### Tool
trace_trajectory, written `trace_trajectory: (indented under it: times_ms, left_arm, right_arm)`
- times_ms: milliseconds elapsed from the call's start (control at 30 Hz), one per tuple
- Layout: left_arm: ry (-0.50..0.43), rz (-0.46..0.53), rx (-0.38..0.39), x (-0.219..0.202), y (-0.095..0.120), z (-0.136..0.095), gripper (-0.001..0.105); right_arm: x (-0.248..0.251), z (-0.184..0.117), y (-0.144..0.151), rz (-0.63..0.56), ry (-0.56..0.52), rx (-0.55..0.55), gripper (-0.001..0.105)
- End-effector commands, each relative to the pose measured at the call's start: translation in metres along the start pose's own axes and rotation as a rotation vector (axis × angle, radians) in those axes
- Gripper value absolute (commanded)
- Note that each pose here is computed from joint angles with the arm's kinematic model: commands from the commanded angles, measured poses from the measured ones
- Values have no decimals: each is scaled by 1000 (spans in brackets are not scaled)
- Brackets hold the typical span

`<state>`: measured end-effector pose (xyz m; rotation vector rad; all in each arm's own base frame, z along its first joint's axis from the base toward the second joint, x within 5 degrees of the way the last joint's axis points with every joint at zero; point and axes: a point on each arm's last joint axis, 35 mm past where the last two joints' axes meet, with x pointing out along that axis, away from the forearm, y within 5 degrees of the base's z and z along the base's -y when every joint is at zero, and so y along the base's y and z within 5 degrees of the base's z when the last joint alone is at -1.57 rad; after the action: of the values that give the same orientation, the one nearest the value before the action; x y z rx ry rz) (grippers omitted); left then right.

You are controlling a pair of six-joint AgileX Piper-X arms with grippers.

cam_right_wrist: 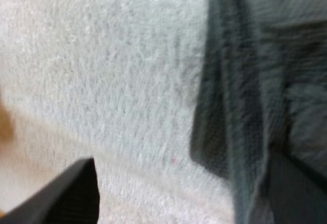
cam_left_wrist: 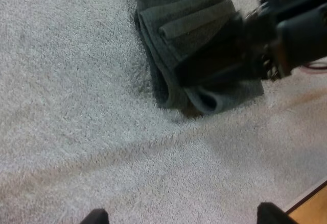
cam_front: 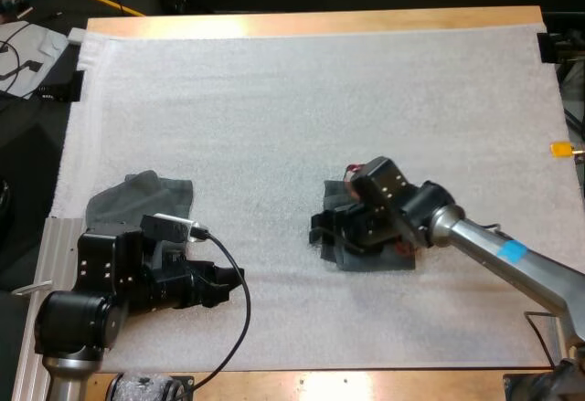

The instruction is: Pick towel from pile, fold and stack

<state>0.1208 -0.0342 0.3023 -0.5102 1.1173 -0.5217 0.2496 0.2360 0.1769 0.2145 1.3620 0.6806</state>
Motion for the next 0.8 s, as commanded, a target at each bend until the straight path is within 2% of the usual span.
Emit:
trace_trajectory:
  times_ms: [0,200,500,633,767]
  left_arm:
    - [-10,-4,9,-1,-2,1,57]
    - [-7,-5,10,-2,-2,0,57]
    - [-9,-13,11,-2,-2,0,57]
    - [-7,-12,11,-2,-2,1,57]
    - [-6,-14,13,-1,-2,0,57]
  right_arm:
    - [10,-1,7,14,8,-4,67]
    - [19,-5,10,20,31,-20,67]
    - [7,-5,16,29,6,-54,67]
    - [-23,-7,25,-27,-74,-117,67]
    - [-57,-17,31,-110,-110,-164,67]
